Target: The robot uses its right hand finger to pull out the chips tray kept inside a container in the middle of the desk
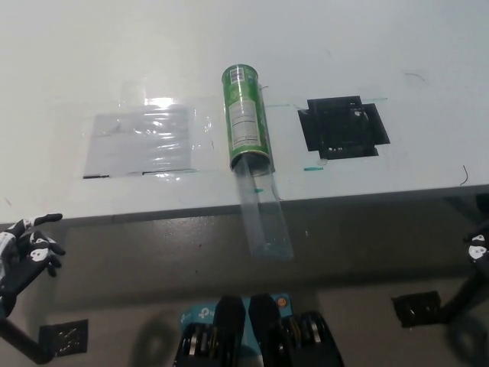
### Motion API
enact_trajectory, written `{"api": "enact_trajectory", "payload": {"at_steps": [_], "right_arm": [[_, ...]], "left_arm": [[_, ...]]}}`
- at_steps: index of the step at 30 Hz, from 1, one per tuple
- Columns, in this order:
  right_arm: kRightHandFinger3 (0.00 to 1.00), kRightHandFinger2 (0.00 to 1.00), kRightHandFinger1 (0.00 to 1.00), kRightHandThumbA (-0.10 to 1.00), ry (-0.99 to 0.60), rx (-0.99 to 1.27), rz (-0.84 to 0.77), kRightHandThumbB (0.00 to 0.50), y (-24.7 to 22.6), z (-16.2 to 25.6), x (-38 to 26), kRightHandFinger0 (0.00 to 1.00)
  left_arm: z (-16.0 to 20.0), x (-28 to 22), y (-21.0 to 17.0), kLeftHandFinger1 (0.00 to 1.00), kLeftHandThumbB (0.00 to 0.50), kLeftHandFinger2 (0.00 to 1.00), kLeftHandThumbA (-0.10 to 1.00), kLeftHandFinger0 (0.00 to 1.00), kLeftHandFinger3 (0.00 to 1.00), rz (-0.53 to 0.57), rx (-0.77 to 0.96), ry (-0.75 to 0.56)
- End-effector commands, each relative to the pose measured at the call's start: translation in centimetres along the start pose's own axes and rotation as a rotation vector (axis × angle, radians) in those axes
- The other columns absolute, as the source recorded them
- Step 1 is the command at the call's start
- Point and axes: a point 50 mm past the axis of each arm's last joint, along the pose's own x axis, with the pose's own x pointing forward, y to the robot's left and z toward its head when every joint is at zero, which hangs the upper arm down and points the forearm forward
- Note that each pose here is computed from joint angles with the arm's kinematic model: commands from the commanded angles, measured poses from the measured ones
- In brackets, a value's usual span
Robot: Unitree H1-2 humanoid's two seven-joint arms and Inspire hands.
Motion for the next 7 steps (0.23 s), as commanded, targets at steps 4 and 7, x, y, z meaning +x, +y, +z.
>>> {"api": "enact_trajectory", "payload": {"at_steps": [4,7], "right_arm": [[0.27,0.34,0.15,-0.1,-0.051,0.019,-0.068,0.264,-0.89,1.26,1.25,0.08],[0.27,0.33,0.14,-0.1,-0.044,0.035,-0.073,0.267,-0.89,1.37,1.23,0.07]], "left_arm": [[0.83,-0.17,0.55,0.29,0.098,0.32,-0.06,0.29,0.66,0.023,0.019,-0.05],[0.77,-0.14,0.59,0.3,0.095,0.33,-0.06,0.3,0.65,0.023,0.022,-0.051]]}}
